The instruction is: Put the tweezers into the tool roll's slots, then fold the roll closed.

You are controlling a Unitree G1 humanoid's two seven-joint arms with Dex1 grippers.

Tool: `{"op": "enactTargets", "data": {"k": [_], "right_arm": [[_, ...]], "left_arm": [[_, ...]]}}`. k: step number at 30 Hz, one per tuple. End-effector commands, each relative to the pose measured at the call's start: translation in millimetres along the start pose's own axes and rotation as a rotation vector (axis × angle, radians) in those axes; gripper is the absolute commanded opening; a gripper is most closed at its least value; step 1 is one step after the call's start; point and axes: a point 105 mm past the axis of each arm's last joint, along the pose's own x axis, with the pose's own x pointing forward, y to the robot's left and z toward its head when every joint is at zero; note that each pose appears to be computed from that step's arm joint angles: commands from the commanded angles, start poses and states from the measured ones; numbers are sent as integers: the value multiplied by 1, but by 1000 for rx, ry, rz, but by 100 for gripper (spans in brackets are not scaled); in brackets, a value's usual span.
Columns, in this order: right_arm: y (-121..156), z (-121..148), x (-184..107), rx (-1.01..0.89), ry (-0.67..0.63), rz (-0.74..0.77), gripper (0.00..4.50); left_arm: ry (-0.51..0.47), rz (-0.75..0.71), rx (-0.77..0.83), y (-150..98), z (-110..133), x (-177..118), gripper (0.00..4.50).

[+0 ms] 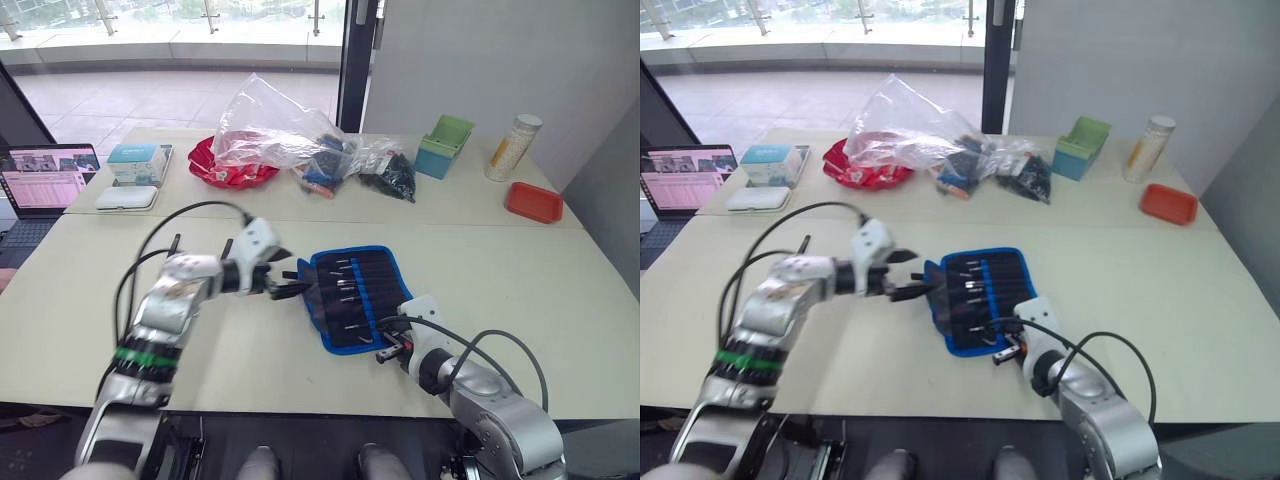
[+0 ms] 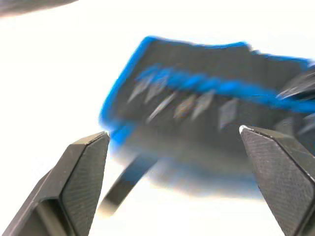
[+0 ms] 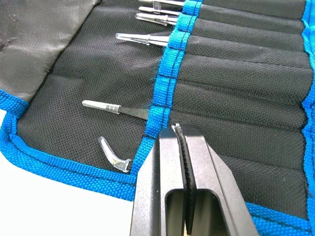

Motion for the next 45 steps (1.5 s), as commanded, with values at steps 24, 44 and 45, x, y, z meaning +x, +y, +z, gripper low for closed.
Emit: {"op": "enactTargets", "data": {"k": [24,44,45], "right_arm": [[-13,-41,8,-18,204,62,0],[-10,-38,8,9,183,35,0],[-10,-38,8,10,182,32,0]], "left_arm": [[-35,833,-252,-9,-92,-177,448],[62,780,-312,61,-111,-114,448],[70,777,-324,65,-112,-109,448]]}}
